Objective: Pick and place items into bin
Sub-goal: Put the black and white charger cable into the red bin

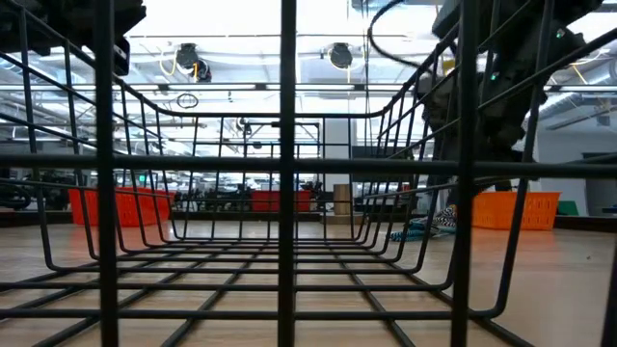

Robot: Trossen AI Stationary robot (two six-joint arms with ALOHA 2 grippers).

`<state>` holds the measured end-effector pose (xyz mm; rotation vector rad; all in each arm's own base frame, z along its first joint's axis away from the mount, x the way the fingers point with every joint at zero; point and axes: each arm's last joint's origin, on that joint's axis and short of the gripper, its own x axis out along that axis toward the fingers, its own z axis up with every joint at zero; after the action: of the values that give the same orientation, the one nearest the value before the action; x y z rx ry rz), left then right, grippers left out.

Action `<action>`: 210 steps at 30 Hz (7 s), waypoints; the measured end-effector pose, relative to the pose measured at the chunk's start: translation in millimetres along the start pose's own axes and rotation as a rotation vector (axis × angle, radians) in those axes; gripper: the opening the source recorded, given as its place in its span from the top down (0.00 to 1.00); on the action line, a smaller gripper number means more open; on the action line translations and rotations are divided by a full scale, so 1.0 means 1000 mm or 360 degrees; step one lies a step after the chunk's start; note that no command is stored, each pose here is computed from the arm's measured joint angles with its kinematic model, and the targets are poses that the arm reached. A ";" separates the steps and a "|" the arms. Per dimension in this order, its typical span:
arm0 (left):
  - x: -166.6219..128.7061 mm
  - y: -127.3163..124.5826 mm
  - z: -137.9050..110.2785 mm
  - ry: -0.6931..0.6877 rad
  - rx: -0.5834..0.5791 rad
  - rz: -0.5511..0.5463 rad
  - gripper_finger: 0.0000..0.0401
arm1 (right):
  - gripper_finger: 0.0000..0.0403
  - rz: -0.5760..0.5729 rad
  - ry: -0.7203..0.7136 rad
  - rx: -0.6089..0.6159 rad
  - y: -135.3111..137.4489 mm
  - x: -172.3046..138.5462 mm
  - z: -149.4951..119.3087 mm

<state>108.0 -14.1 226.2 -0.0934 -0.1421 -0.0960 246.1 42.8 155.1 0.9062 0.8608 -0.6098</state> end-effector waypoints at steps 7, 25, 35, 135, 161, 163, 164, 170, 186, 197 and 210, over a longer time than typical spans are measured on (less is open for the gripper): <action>0.000 0.000 -0.001 0.0012 -0.0003 0.0001 0.90 | 0.59 -0.0072 0.0065 -0.0020 -0.003 0.018 -0.006; 0.000 0.000 -0.001 0.0023 -0.0011 0.0002 0.90 | 0.59 0.0006 0.0006 -0.0058 0.001 0.025 0.003; 0.000 0.000 -0.002 0.0027 -0.0011 0.0002 0.90 | 0.83 0.0001 -0.0015 -0.0152 -0.001 0.025 0.008; 0.141 0.035 -0.018 -0.0028 -0.0678 0.0523 0.67 | 1.00 0.0896 -0.1101 -0.0943 0.059 -0.008 0.061; 0.140 0.043 -0.015 0.0004 -0.0548 0.0426 0.97 | 0.92 0.0917 -0.1113 -0.0974 0.061 -0.010 0.059; 0.140 0.043 -0.016 0.0024 -0.0544 0.0407 0.97 | 0.87 0.0941 -0.1135 -0.0989 0.063 -0.011 0.058; 0.139 0.043 -0.016 0.0035 -0.0546 0.0395 0.97 | 0.85 0.0956 -0.1144 -0.0991 0.064 -0.012 0.057; 0.131 0.042 -0.014 0.0176 -0.0518 0.0467 0.97 | 0.70 0.1017 -0.1181 -0.1003 0.068 -0.018 0.053; 0.051 0.034 0.018 0.0463 -0.0502 0.0936 0.98 | 0.61 0.1091 -0.1339 -0.1018 0.072 -0.027 0.058; 0.012 0.034 0.027 0.0444 -0.0391 0.1261 0.98 | 0.62 0.1103 -0.1400 -0.0991 0.071 -0.029 0.064; -0.015 0.037 0.017 0.0555 -0.0249 0.1733 0.97 | 0.63 0.1095 -0.1408 -0.1010 0.071 -0.029 0.063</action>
<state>94.6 25.6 237.4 -0.2956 0.2766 0.9614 308.7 26.0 230.7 0.2366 -0.1009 -0.0665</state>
